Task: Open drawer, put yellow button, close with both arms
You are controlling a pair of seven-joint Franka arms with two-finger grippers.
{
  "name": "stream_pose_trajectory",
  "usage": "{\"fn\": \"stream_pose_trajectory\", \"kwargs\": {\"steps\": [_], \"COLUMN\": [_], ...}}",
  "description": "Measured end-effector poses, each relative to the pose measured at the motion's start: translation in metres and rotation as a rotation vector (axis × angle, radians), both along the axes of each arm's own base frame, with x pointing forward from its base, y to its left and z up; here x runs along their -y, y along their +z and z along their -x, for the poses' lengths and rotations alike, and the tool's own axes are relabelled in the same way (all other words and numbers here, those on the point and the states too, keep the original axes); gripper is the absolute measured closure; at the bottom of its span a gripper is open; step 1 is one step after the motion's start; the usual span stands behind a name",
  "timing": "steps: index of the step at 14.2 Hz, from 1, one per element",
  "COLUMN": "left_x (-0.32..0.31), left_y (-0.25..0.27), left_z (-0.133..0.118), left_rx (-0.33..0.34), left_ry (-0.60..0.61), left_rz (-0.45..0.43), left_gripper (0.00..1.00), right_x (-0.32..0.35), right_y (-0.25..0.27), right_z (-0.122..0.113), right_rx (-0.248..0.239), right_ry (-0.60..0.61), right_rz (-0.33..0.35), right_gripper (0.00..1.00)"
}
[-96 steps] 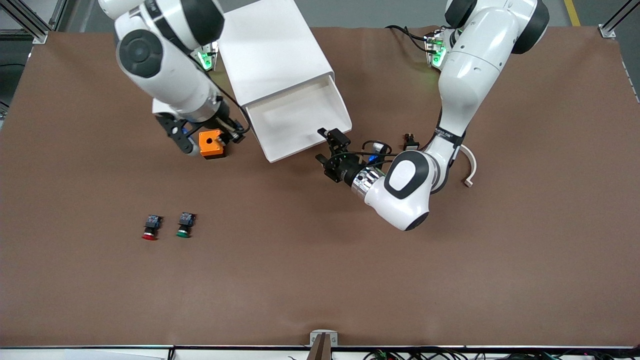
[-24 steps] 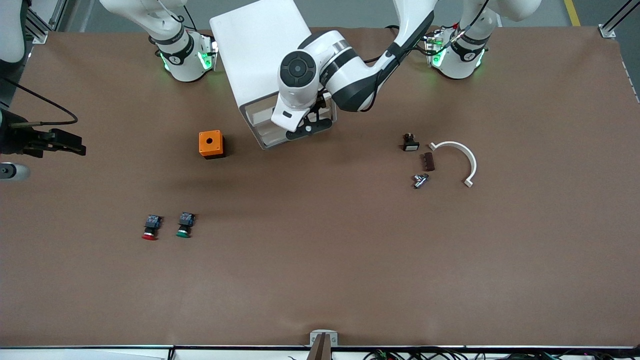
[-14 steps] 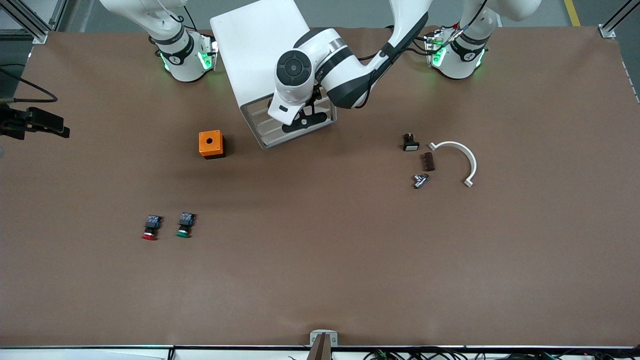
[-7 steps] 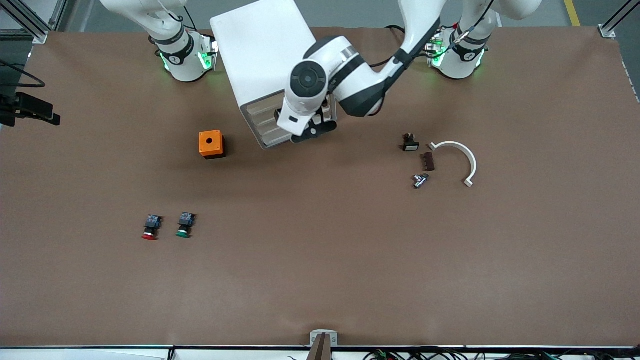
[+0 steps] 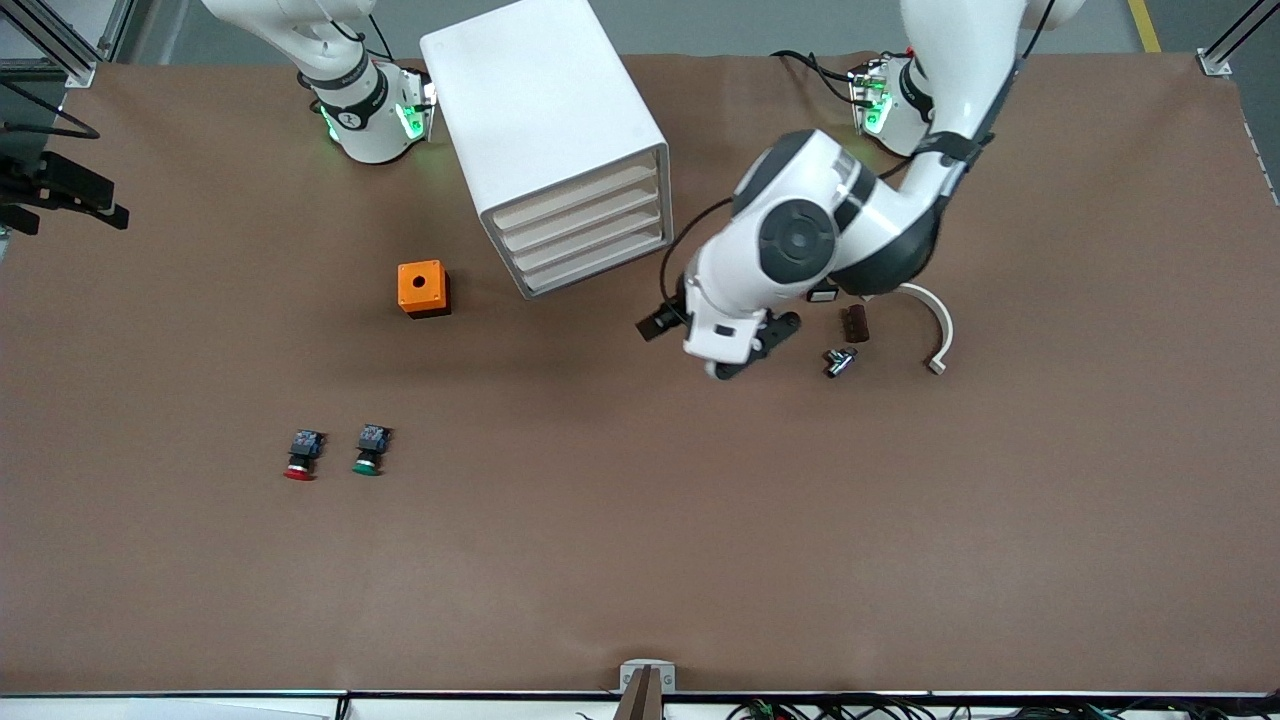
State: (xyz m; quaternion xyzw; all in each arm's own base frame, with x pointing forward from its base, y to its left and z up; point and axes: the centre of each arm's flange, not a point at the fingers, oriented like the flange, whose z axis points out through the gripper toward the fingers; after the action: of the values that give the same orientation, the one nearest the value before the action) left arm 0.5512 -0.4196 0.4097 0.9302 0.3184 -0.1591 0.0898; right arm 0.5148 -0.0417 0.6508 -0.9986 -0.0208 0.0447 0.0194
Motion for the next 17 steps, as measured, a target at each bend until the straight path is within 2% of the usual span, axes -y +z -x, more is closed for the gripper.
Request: {"fn": "stream_pose_trajectory", "kwargs": {"steps": [3, 7, 10, 12, 15, 17], "left_x": [-0.044, -0.116, -0.159, -0.196, -0.274, -0.332], "left_y": [0.0, 0.005, 0.027, 0.052, 0.089, 0.114], "left_z": [-0.031, -0.073, -0.094, -0.099, -0.084, -0.074], "left_rx": [0.002, 0.012, 0.069, 0.12, 0.122, 0.141], "left_ry": [0.076, 0.194, 0.198, 0.104, -0.207, -0.359], "left_rz": [-0.003, 0.003, 0.03, 0.044, 0.024, 0.044], "left_gripper": [0.0, 0.0, 0.0, 0.0, 0.0, 0.0], "right_x": [-0.004, -0.005, -0.004, 0.0, 0.011, 0.011], "right_y": [0.004, 0.01, 0.012, 0.015, 0.021, 0.024], "right_z": [0.015, 0.018, 0.019, 0.021, 0.026, 0.029], "right_rx": [0.031, 0.049, 0.057, 0.061, 0.072, 0.075], "right_ry": [0.01, 0.011, 0.009, 0.003, -0.022, -0.041], "right_rz": [-0.004, -0.004, -0.003, 0.001, 0.001, 0.002], "right_gripper": [0.0, 0.0, 0.0, 0.0, 0.0, 0.0]}}
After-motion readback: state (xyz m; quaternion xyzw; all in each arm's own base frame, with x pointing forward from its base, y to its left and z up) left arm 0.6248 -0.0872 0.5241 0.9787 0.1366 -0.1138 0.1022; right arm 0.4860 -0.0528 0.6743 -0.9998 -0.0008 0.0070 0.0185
